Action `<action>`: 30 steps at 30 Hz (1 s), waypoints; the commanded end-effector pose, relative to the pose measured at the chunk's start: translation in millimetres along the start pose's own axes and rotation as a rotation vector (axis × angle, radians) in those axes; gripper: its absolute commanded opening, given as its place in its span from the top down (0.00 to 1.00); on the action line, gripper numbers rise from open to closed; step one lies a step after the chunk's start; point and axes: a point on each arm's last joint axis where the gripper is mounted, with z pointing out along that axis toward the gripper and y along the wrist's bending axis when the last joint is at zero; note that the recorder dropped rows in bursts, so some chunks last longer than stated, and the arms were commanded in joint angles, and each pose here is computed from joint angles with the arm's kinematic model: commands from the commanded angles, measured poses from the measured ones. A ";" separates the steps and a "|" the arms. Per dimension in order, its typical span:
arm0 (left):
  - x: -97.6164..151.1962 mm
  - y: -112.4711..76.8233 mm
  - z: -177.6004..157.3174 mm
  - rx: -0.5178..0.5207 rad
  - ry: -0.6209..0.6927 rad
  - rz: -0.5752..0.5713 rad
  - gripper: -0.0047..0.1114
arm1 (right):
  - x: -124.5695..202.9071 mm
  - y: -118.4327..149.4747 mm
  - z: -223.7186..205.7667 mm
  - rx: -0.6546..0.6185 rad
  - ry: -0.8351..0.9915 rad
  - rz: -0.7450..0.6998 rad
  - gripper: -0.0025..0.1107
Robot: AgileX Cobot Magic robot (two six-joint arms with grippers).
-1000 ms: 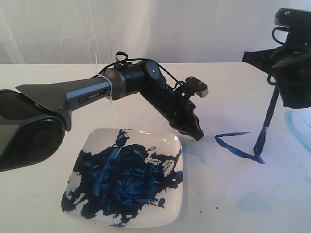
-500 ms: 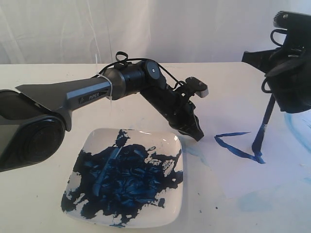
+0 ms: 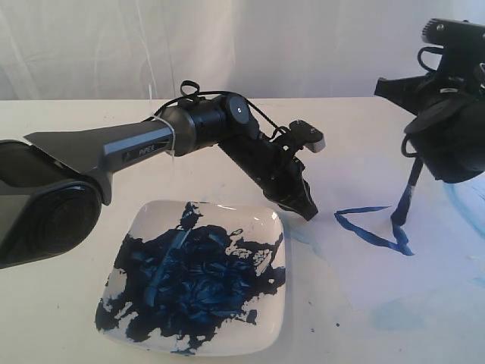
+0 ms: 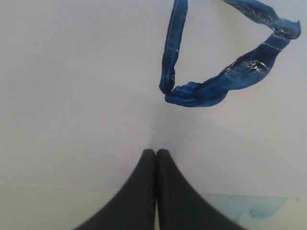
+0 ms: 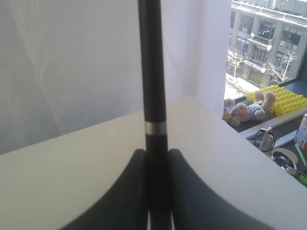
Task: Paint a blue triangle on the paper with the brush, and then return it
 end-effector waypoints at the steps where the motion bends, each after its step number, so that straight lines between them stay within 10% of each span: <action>1: 13.8 -2.4 7.7 0.049 0.095 0.005 0.96 | -3.5 1.4 0.9 -0.012 -0.042 0.022 0.98; 30: 14.0 -2.6 7.7 0.051 0.096 0.004 0.96 | -17.5 -5.5 -9.3 0.003 -0.035 0.040 0.98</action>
